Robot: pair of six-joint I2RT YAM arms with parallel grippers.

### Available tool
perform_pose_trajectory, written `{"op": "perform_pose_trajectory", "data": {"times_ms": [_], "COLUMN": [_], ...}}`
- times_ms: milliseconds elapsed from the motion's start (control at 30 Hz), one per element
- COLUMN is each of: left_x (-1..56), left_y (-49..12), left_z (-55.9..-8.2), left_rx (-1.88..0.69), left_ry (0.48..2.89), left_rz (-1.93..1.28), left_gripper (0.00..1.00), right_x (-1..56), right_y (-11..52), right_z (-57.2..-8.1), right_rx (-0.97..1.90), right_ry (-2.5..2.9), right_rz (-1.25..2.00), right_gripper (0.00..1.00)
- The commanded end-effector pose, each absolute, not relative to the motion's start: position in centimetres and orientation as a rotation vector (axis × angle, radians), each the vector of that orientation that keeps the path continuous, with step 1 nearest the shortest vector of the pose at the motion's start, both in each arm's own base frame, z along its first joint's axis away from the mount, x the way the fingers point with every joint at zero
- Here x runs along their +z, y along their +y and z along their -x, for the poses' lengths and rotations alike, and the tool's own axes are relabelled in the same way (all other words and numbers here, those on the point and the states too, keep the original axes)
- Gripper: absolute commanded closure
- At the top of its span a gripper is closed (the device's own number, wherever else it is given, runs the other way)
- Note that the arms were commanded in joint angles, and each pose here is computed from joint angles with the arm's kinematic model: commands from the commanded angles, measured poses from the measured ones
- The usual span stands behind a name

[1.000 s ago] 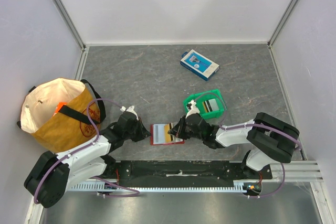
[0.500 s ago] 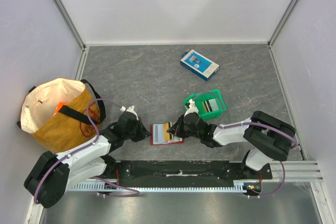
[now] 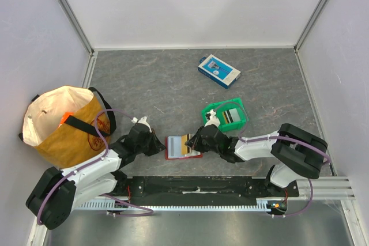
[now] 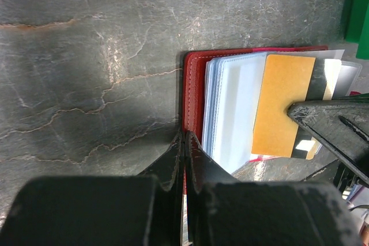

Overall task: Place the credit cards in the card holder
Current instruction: Insert the credit card into the card holder.

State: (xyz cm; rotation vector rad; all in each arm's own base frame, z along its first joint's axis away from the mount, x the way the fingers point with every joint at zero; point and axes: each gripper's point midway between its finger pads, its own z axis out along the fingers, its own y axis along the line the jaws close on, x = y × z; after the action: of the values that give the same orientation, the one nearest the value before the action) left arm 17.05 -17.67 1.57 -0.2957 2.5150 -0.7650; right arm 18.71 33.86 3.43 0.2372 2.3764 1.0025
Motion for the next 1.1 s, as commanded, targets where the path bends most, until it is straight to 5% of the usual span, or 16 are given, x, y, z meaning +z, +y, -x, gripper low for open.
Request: {"op": "perform_pose_trajectory", "data": {"times_ms": [0, 700, 967, 1067], "left_x": [0.8, 0.8, 1.0, 1.0], "left_y": [-17.6, -18.1, -17.9, -17.7], "left_z": [-16.1, -16.4, -16.4, -16.4], "left_rx": [-0.78, -0.804, -0.79, -0.78], "left_ry": [2.549, 2.549, 2.544, 2.542], "left_rz": [0.324, 0.329, 0.324, 0.324], "left_gripper": [0.98, 0.98, 0.98, 0.98], "right_x": [2.5, 1.2, 2.8, 4.2], "right_y": [34.5, 36.3, 34.3, 33.7], "right_z": [-18.0, -16.6, -18.4, -19.0], "right_rx": [1.015, 0.948, 0.744, 0.7], "right_ry": [2.41, 2.521, 2.473, 2.441], "right_rz": [-0.238, -0.106, -0.063, -0.04], "right_gripper": [1.0, 1.0, 0.79, 0.63]}}
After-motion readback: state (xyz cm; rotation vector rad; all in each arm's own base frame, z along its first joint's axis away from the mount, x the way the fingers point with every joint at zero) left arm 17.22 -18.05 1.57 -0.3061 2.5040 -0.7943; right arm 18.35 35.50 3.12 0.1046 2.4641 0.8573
